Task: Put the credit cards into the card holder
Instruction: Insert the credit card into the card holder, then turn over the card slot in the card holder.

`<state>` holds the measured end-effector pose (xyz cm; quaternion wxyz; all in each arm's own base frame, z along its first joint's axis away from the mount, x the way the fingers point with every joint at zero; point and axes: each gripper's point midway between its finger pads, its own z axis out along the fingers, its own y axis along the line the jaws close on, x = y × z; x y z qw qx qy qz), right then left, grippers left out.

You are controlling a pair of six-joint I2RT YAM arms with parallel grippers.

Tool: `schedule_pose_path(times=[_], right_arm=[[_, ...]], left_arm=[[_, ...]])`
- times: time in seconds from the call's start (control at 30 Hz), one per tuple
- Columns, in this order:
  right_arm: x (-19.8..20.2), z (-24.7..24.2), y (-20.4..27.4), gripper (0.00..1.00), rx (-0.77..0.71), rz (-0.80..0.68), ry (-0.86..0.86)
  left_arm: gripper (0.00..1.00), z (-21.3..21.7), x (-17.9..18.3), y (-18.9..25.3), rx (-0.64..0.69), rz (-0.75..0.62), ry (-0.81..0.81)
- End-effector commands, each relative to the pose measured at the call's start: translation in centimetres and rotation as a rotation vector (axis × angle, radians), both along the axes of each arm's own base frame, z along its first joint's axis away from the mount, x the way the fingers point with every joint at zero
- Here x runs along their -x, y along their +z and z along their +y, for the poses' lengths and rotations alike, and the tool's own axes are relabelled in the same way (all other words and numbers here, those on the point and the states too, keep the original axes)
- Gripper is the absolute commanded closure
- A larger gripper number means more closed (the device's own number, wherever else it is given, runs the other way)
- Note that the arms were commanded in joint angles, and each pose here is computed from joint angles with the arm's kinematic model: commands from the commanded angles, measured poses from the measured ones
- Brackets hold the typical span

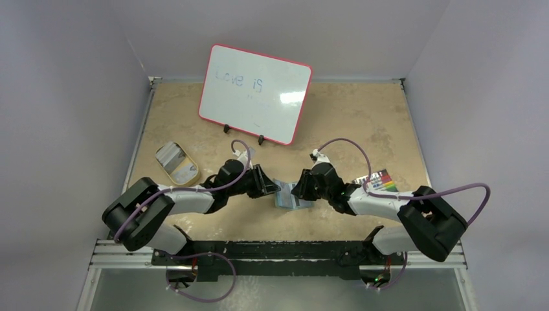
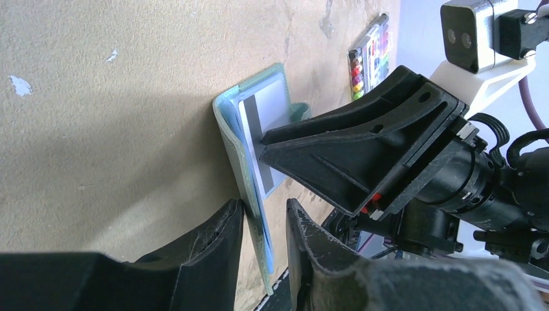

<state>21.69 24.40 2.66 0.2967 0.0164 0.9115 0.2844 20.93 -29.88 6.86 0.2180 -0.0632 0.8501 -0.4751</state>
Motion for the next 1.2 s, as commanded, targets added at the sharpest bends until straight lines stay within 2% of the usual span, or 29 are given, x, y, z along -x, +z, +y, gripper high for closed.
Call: schedule_pose_path(times=[0.0, 0.17, 0.37, 0.53, 0.8, 1.07, 1.17], right_arm=[[0.1, -0.6, -0.6, 0.71, 0.013, 0.004, -0.018], [0.3, -0.6, -0.6, 0.72, 0.004, 0.004, -0.016], [0.3, -0.5, -0.4, 0.72, -0.003, -0.001, -0.018], [-0.3, 0.0, 0.1, 0.72, -0.019, -0.033, -0.010], [-0.1, 1.4, 2.1, 0.72, -0.084, -0.037, 0.028], [-1.0, -0.1, 3.7, 0.70, -0.011, -0.088, -0.020], [-0.8, 0.2, 3.1, 0.70, -0.018, -0.080, -0.004]], left_arm=[[0.73, -1.0, -0.2, 1.4, 0.074, -0.045, -0.019], [0.80, -1.0, -0.3, 1.1, 0.065, -0.048, -0.016], [1.00, -1.0, -0.3, 1.1, 0.064, -0.055, -0.026], [1.00, -0.9, 0.0, 1.2, 0.042, -0.063, -0.043], [1.00, 1.4, -0.1, 0.4, -0.177, -0.076, -0.058], [1.00, 2.1, -0.2, 1.5, -0.259, -0.088, -0.081], [0.91, 1.7, -0.4, 1.4, -0.251, -0.083, -0.084]])
